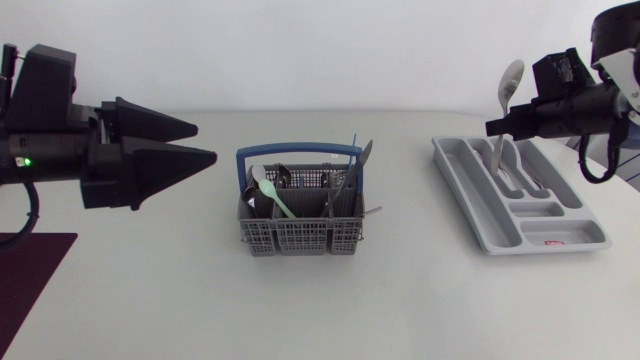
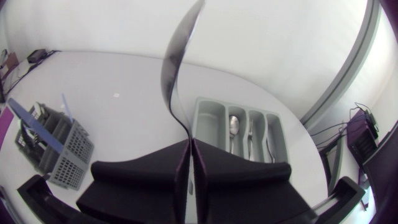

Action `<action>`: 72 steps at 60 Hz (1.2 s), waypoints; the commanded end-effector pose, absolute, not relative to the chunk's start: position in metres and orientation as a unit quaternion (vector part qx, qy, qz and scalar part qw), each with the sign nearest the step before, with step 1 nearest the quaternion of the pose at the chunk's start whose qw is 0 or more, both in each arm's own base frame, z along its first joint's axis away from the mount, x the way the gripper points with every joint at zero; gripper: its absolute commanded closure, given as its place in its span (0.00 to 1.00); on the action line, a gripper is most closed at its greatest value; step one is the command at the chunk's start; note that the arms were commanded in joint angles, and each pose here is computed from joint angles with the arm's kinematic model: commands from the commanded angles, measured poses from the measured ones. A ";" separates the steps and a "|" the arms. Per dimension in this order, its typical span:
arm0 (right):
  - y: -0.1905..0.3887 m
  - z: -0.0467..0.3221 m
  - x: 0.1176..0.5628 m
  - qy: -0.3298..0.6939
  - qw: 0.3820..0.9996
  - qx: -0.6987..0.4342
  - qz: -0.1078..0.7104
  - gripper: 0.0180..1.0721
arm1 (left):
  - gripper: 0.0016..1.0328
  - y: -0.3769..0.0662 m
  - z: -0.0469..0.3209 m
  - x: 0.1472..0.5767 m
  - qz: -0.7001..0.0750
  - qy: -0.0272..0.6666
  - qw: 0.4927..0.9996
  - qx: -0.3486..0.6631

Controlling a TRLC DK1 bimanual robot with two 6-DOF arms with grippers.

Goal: Unload the cutlery basket into the drawer organizer.

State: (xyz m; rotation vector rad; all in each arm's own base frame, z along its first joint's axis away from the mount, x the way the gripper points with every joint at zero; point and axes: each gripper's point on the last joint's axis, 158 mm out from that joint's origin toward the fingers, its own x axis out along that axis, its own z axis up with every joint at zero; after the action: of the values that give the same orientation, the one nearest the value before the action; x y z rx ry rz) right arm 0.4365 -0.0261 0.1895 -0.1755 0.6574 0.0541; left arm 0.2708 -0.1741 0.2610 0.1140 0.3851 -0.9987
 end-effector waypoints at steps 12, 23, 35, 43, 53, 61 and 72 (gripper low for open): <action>-0.081 0.158 0.480 0.355 0.927 -0.103 -0.068 0.95 | 0.09 -0.174 0.238 0.268 -0.477 0.206 0.852 0.064; -0.115 0.129 0.503 0.378 0.913 -0.098 -0.120 0.95 | 0.09 -0.173 0.232 0.267 -0.477 0.209 0.851 0.068; -0.142 0.100 0.519 0.400 0.898 -0.090 -0.159 0.94 | 0.09 -0.172 0.228 0.267 -0.477 0.210 0.850 0.073; -0.150 0.079 0.528 0.414 0.890 -0.089 -0.167 0.94 | 0.09 -0.172 0.226 0.266 -0.477 0.210 0.850 0.076; -0.159 0.063 0.546 0.420 0.886 -0.083 -0.178 0.94 | 0.09 -0.172 0.223 0.266 -0.476 0.212 0.850 0.080; -0.162 0.047 0.555 0.434 0.879 -0.072 -0.183 0.94 | 0.09 -0.173 0.219 0.266 -0.475 0.215 0.849 0.085; -0.169 0.022 0.559 0.461 0.865 -0.063 -0.187 0.94 | 0.09 -0.174 0.212 0.264 -0.470 0.219 0.849 0.102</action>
State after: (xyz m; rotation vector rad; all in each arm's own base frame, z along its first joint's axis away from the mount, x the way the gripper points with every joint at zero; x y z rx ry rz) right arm 0.5585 -0.1596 0.0362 -0.1605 0.9389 -0.3596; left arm 0.2687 -0.1719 0.2238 0.1906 0.4450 -0.9790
